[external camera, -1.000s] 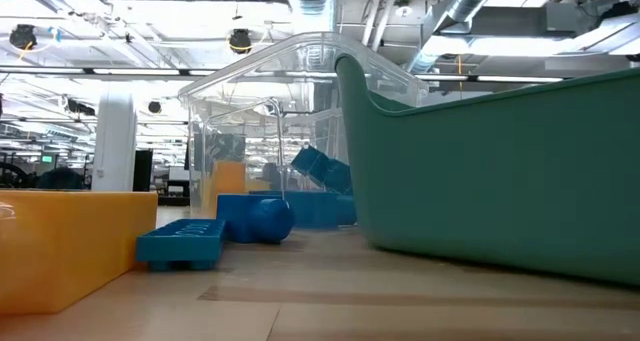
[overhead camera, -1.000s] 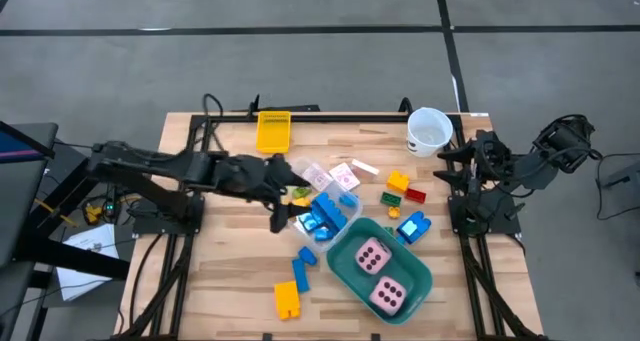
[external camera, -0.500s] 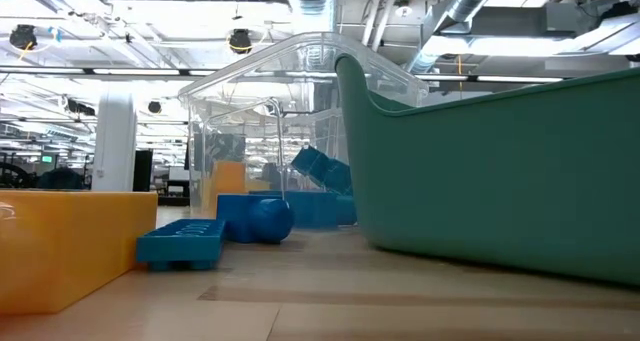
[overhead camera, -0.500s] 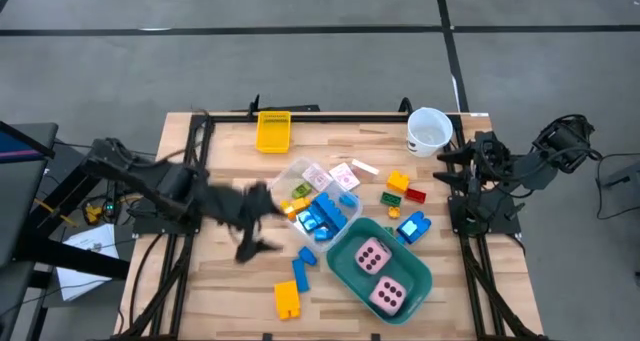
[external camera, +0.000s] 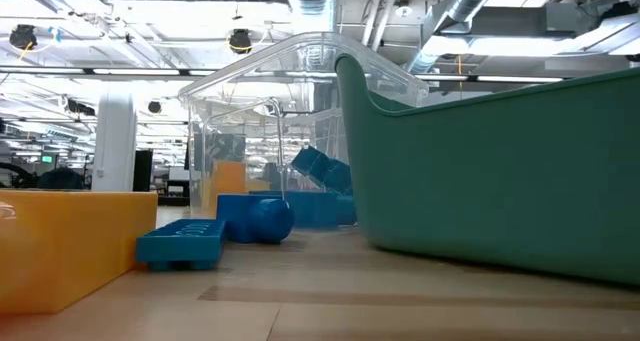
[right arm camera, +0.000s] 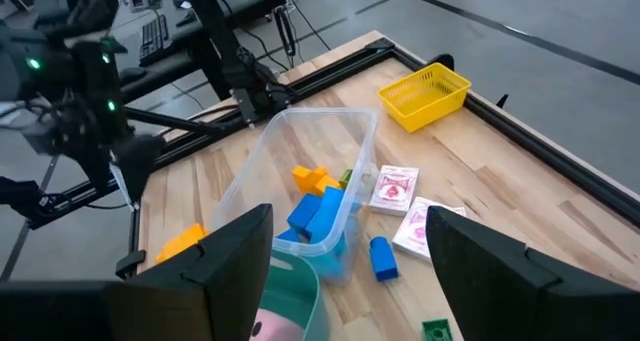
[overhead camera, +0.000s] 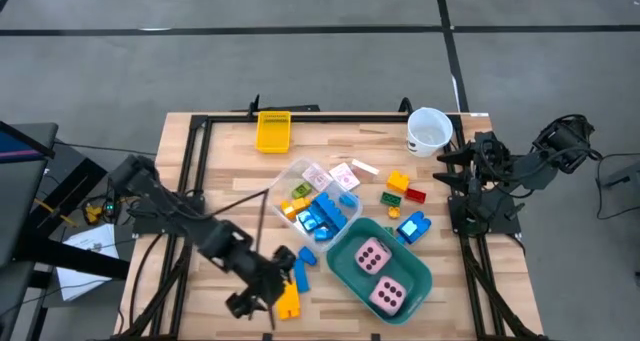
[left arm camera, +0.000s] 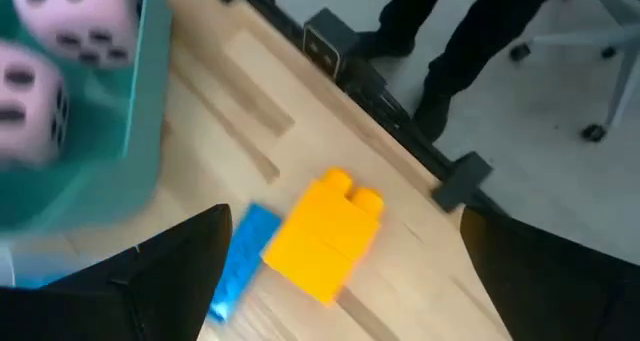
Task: Pick & Place Toys
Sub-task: Put the yellow game pieces into the transparent bin
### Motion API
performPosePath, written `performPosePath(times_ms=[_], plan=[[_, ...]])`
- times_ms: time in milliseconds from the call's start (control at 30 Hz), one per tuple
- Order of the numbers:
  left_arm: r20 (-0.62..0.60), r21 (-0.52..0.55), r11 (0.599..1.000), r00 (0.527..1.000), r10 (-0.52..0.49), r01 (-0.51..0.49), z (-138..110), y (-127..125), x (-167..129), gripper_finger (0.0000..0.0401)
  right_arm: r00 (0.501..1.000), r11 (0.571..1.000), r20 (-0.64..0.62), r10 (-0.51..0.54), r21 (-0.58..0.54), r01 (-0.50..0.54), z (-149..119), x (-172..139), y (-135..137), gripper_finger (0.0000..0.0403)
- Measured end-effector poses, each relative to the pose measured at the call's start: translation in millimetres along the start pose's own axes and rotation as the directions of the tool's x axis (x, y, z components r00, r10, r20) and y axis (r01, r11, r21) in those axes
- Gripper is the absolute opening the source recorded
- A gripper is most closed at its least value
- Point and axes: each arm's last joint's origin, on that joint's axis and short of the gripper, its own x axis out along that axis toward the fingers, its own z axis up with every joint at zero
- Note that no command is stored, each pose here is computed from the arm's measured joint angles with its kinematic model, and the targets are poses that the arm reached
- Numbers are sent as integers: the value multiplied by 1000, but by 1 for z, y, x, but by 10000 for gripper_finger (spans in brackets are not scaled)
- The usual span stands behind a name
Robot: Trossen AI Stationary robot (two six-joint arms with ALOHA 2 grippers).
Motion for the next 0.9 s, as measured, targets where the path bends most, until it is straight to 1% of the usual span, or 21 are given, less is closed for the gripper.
performPosePath(times_ms=[167, 300, 433, 567, 767, 900], plan=[[28, 140, 990, 1000, -12, 8, 0, 25, 20, 388, 1000, 1000, 1, -1, 5, 1, 0, 0, 0, 254], [-12, 202, 978, 999, -50, 52, -6, 36, 39, 388, 1000, 1000, 1, -2, 4, 2, 0, 0, 0, 254], [-68, 303, 948, 995, -78, 96, -18, 32, 63, 384, 1000, 1000, -3, -7, 9, 7, -1, 2, 2, 254], [-82, 350, 929, 992, -94, 117, -34, 25, 83, 374, 1000, 1000, -4, -8, 21, 8, -1, 2, 2, 254], [-46, 375, 924, 997, -62, 74, -60, 20, 105, 358, 1000, 1000, -10, -12, 20, 12, -1, 4, 4, 254], [-56, 373, 924, 996, -62, 79, -74, 17, 113, 349, 1000, 999, -12, -14, 44, 14, -2, 4, 4, 254]])
